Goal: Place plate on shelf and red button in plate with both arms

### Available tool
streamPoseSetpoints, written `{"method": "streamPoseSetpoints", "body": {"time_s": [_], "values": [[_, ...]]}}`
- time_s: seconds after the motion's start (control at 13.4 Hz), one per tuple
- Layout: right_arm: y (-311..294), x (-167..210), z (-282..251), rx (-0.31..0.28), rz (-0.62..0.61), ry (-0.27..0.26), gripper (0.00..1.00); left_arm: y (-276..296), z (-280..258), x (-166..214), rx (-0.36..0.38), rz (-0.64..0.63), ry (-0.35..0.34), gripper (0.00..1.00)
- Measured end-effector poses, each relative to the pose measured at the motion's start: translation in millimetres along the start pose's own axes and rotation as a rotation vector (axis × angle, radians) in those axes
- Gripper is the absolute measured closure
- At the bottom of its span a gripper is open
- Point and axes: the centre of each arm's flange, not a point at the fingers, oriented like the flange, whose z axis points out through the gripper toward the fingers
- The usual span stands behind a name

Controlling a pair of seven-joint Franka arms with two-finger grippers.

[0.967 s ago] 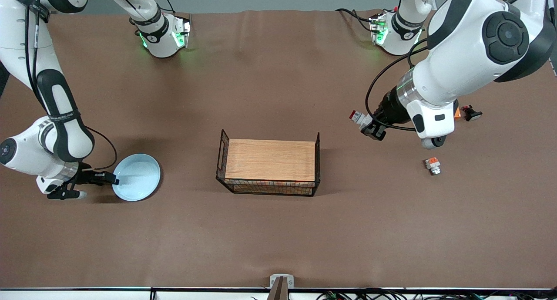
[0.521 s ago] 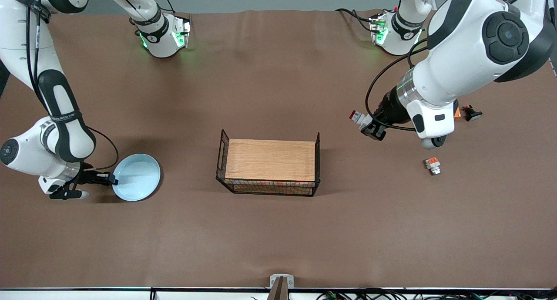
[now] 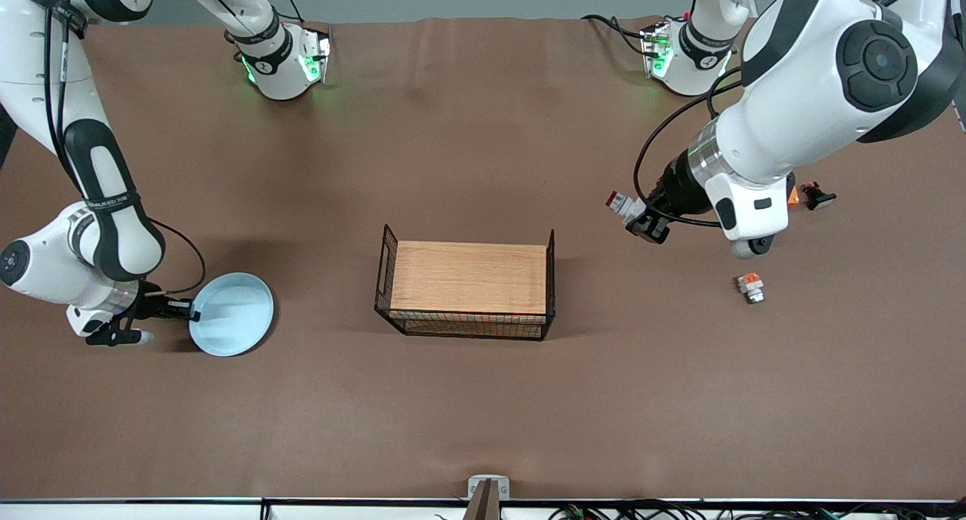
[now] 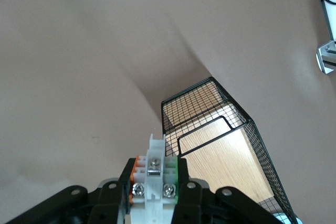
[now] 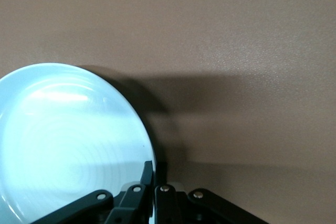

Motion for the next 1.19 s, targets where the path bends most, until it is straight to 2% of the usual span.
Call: {"method": "streamPoseSetpoints", "body": {"time_s": [0.3, 0.45, 0.67, 0.89, 1.04, 1.19], "values": [[-4.9, 8.4, -16.1, 0.009, -0.011, 0.005, 0.97, 0.0, 0.6, 0.2, 0.001, 0.000, 0.000, 0.66], [-15.3, 12.0, -45.6, 0.041, -0.012, -0.024, 0.97, 0.0, 1.0, 0.3, 0.002, 0.000, 0.000, 0.66], [-40.1, 8.9, -118.8, 0.100, 0.041, -0.094, 0.97, 0.1, 1.3, 0.4, 0.002, 0.000, 0.000, 0.66], [-71.8, -9.4, -201.9, 0.131, 0.203, -0.166, 0.97, 0.2, 1.6, 0.6, 0.002, -0.001, -0.001, 0.66], [-103.9, -26.9, -256.1, 0.114, 0.359, -0.201, 0.97, 0.3, 1.7, 0.7, 0.002, -0.001, -0.001, 0.66], [-159.9, -43.8, -302.8, 0.073, 0.542, -0.210, 0.97, 0.3, 1.9, 0.7, 0.002, -0.001, -0.001, 0.66]]}}
